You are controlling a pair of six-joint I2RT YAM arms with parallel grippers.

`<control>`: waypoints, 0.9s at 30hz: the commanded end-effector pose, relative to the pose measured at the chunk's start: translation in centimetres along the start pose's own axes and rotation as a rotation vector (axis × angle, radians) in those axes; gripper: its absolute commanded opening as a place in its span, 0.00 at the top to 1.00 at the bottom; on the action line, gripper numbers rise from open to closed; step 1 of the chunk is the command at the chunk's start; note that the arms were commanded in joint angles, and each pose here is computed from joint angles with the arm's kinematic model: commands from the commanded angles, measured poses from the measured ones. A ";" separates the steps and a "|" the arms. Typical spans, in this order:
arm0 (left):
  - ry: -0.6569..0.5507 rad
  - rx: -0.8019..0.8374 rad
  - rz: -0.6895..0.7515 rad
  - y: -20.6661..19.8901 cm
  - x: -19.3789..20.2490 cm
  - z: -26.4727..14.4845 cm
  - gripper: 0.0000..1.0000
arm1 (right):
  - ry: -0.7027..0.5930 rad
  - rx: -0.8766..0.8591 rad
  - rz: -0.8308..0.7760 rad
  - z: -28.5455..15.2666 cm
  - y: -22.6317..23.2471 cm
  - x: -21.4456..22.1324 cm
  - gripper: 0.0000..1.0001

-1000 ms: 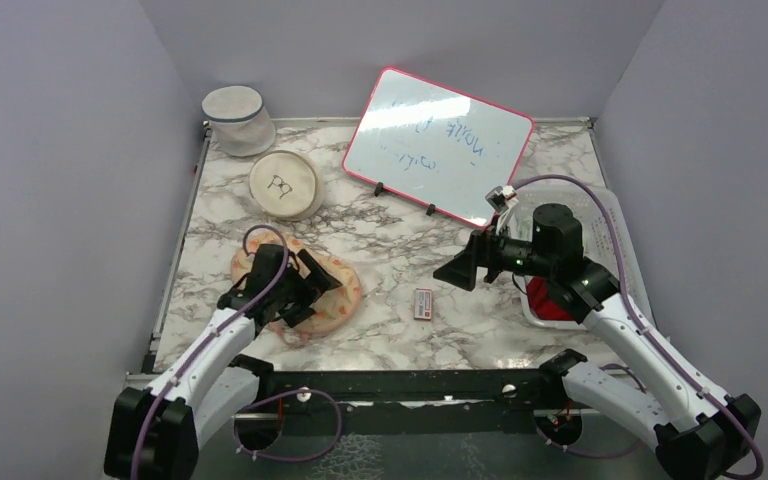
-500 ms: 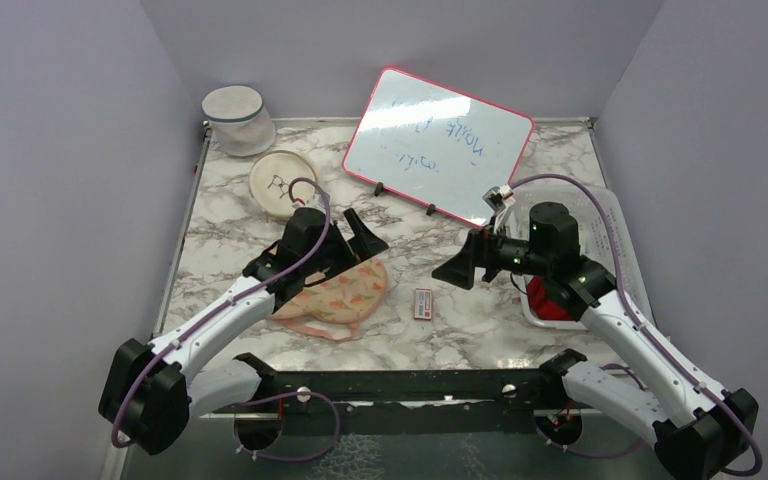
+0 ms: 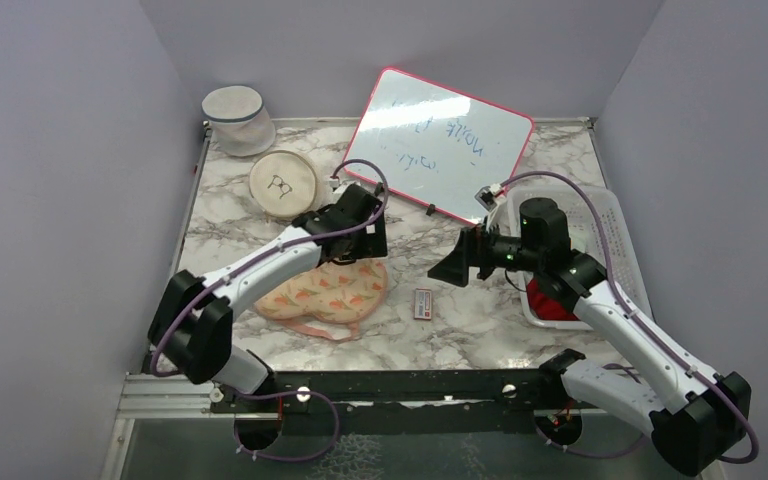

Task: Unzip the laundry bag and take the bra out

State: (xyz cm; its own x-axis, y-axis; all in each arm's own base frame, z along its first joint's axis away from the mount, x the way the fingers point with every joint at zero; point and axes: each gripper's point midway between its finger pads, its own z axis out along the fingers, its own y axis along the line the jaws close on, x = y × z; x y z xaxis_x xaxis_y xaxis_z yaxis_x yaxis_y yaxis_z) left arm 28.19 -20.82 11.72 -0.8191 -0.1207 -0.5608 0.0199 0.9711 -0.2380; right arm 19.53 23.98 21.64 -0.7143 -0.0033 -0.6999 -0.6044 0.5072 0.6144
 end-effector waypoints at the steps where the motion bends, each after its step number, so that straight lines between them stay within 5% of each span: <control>1: 0.004 -0.335 0.026 4.2 0.3 1.0 0.01 | -0.030 0.028 -0.065 -0.5 0.4 -1.5 0.00; 6: 0.056 -0.377 0.012 4.0 1.7 3.5 0.09 | -0.007 0.047 -0.057 -0.7 -0.2 -0.5 0.00; 11: 0.076 -0.323 0.042 3.2 3.7 3.6 0.29 | 0.014 0.056 -0.046 -0.8 -0.8 0.8 0.00; 19: 0.059 0.025 0.106 -0.3 5.5 2.0 0.61 | 0.030 0.032 -0.043 -0.6 -0.7 1.4 0.00; 27: 0.093 0.376 0.316 -4.7 7.0 0.1 0.85 | 0.039 0.018 -0.040 -0.5 -0.5 1.4 0.00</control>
State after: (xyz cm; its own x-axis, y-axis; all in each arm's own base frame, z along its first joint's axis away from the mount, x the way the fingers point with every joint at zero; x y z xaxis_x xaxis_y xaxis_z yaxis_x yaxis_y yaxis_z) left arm 23.25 -22.71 6.90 -0.8440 0.0847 -0.5296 0.2444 0.9397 -0.2392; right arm 18.99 23.03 20.33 -0.7085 -0.0423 -0.7044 -0.6072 0.5451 0.5781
